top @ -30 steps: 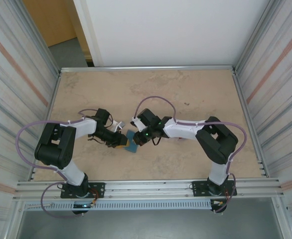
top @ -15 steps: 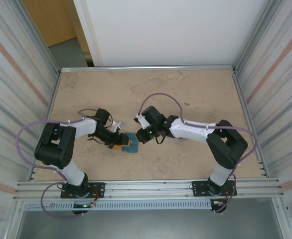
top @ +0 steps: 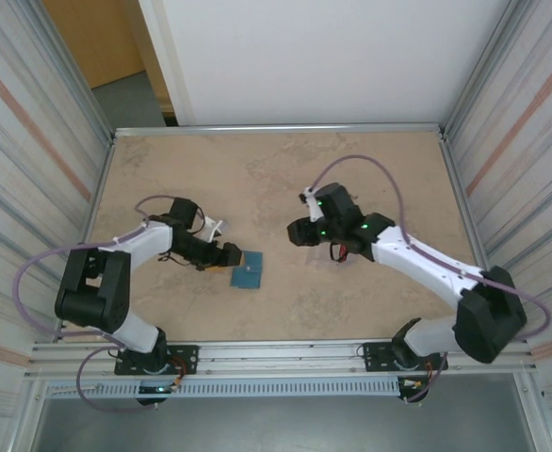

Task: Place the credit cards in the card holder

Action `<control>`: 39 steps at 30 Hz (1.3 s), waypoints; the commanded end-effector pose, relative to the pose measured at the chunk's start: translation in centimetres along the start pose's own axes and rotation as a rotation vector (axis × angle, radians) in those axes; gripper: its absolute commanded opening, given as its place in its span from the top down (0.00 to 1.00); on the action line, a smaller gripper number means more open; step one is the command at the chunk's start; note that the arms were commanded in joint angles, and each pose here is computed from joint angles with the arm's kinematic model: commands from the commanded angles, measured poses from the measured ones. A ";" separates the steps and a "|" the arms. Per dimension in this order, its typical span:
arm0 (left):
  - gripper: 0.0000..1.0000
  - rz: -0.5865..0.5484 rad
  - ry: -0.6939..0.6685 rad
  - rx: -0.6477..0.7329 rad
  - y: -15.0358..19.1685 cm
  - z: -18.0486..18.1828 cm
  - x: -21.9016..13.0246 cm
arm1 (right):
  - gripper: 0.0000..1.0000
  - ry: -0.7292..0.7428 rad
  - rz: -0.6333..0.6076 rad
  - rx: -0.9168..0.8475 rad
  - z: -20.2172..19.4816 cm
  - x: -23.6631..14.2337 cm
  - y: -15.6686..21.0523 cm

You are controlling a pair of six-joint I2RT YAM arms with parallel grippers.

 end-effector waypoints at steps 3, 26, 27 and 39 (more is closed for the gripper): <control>0.01 -0.158 -0.151 0.175 -1.9 -0.6 -4.6 | 0.30 0.194 -0.062 0.086 -4.9 -3.7 0.5; 0.01 -0.814 -0.601 0.540 -4.4 6.5 -8.4 | 0.01 0.551 -0.410 0.271 -20.6 -7.1 3.4; 0.01 -0.841 -0.607 0.537 -4.6 6.6 -8.5 | 0.01 0.559 -0.413 0.274 -20.9 -6.9 3.5; 0.01 -0.929 -0.706 0.385 -5.3 9.5 -7.5 | 0.01 0.614 -0.477 0.224 -23.3 -4.7 3.5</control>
Point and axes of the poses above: each hand's point on the last joint's axis, 136 mm out from that joint toward the fingers, its own x axis out along the fingers, its own z axis along the line the jaws close on, y = z × x, the point moved 8 cm from there along -x, back along the fingers, and after that the axes turned 1 degree about x, right-handed, at the moved point
